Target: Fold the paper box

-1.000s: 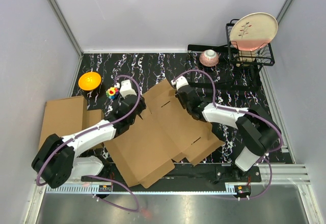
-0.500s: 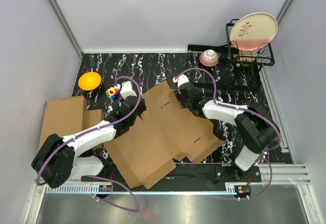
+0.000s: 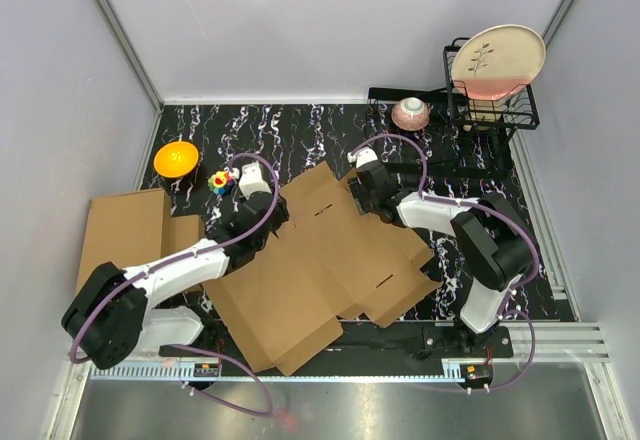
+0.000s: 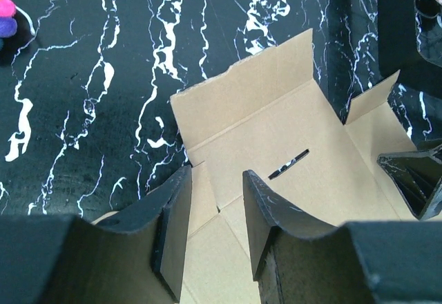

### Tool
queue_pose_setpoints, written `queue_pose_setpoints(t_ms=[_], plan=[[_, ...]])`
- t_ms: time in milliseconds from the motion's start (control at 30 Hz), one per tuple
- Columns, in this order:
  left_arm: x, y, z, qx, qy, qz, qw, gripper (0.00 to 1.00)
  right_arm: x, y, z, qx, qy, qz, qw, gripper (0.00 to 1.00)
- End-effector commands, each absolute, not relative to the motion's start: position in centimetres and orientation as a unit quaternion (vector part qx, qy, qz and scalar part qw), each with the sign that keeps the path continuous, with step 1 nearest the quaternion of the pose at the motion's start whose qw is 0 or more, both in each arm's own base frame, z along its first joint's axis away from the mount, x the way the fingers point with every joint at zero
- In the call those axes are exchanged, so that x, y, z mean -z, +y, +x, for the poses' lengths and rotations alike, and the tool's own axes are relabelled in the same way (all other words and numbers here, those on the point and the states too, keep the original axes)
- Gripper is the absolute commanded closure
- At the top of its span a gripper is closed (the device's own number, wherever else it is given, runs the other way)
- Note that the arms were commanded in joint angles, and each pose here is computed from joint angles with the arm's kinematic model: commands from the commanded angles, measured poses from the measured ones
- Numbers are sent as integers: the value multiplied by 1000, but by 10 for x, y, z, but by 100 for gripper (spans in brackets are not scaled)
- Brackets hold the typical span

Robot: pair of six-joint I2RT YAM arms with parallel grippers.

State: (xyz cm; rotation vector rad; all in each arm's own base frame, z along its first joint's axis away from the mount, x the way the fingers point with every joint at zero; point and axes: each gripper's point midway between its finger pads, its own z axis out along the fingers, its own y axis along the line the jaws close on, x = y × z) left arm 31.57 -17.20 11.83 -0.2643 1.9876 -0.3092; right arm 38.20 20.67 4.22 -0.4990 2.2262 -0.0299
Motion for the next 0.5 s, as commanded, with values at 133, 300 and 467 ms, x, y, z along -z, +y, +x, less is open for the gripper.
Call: queue_pose_setpoints(t_ms=[133,300,467], plan=[[-116,-188,306,177,825,-112,525,64,-78,202,392,-21,882,-141,448,25],[-102,-198,294,186,834,-96,511,66,-84,197,391,-65,886,-131,440,20],[-96,-197,292,179,837,-94,508,67,-66,222,377,-139,889,-166,404,18]])
